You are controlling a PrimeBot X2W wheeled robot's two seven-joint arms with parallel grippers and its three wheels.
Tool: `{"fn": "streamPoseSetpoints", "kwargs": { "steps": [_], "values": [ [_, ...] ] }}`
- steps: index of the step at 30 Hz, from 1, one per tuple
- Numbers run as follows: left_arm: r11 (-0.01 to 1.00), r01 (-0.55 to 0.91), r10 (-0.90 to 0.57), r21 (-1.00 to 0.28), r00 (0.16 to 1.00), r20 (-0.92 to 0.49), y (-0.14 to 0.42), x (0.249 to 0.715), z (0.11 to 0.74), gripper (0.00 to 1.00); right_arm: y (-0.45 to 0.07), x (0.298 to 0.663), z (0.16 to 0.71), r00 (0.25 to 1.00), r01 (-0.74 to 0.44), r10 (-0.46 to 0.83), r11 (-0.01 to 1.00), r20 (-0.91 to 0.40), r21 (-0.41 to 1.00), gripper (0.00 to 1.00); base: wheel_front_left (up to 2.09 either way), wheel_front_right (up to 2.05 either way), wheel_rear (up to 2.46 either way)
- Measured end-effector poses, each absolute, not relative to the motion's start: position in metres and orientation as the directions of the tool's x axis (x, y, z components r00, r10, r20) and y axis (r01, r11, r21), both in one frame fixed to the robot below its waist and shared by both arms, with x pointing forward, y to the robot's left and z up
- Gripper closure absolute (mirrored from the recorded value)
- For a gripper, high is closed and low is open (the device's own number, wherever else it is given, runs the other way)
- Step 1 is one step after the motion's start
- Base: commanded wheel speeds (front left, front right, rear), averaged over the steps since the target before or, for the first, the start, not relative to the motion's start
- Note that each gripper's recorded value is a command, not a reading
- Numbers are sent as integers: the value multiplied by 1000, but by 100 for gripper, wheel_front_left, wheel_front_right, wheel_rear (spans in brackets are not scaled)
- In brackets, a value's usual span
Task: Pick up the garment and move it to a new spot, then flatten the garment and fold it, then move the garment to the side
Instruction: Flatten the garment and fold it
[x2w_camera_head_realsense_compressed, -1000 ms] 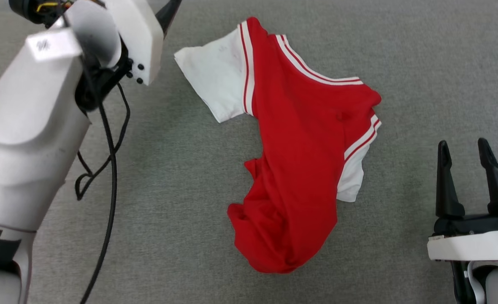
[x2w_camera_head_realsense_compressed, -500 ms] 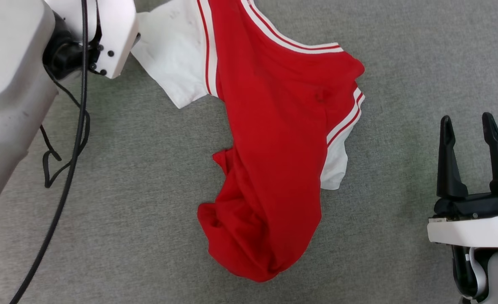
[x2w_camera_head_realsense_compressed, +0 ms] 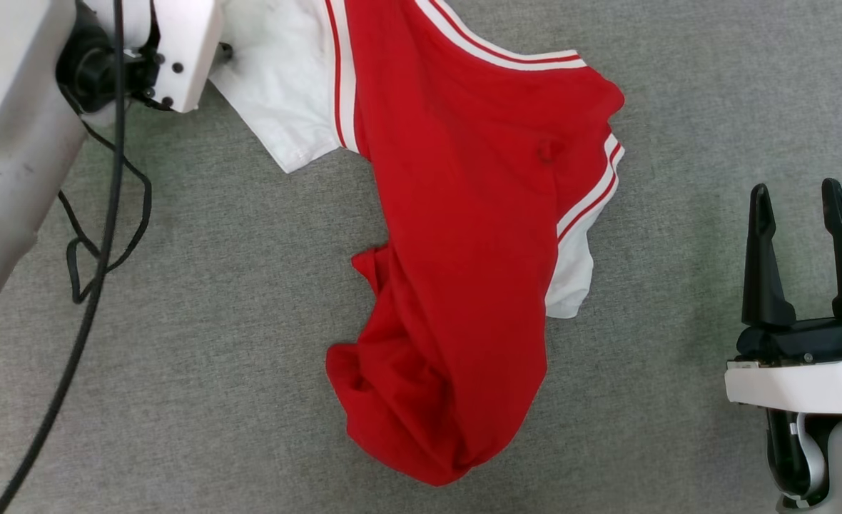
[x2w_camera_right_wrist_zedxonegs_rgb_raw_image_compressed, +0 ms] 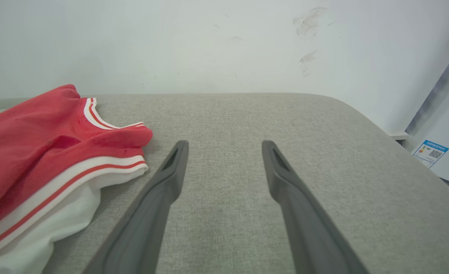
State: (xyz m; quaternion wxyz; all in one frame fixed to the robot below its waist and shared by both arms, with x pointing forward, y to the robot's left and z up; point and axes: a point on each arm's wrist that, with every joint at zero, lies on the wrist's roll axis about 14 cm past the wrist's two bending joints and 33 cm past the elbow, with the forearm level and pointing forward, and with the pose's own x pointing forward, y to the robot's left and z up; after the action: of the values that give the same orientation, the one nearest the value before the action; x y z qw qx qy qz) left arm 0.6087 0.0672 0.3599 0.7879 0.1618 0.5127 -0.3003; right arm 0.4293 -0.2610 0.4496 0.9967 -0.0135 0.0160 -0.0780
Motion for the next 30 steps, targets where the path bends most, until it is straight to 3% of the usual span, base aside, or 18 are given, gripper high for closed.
{"fn": "streamPoseSetpoints", "kwargs": {
  "steps": [13,21,30],
  "values": [
    [766,643,-367,20,463,-807,85,603,402,100,-250,431,467,992,124,-124,992,20,-15,0,0,0,0],
    [865,498,-244,57,518,-820,180,568,417,100,-222,436,477,997,49,-50,999,51,11,0,0,0,0],
    [967,248,-76,55,489,-869,283,503,406,100,-199,440,485,997,-15,12,999,78,30,0,0,0,0]
  ]
}}
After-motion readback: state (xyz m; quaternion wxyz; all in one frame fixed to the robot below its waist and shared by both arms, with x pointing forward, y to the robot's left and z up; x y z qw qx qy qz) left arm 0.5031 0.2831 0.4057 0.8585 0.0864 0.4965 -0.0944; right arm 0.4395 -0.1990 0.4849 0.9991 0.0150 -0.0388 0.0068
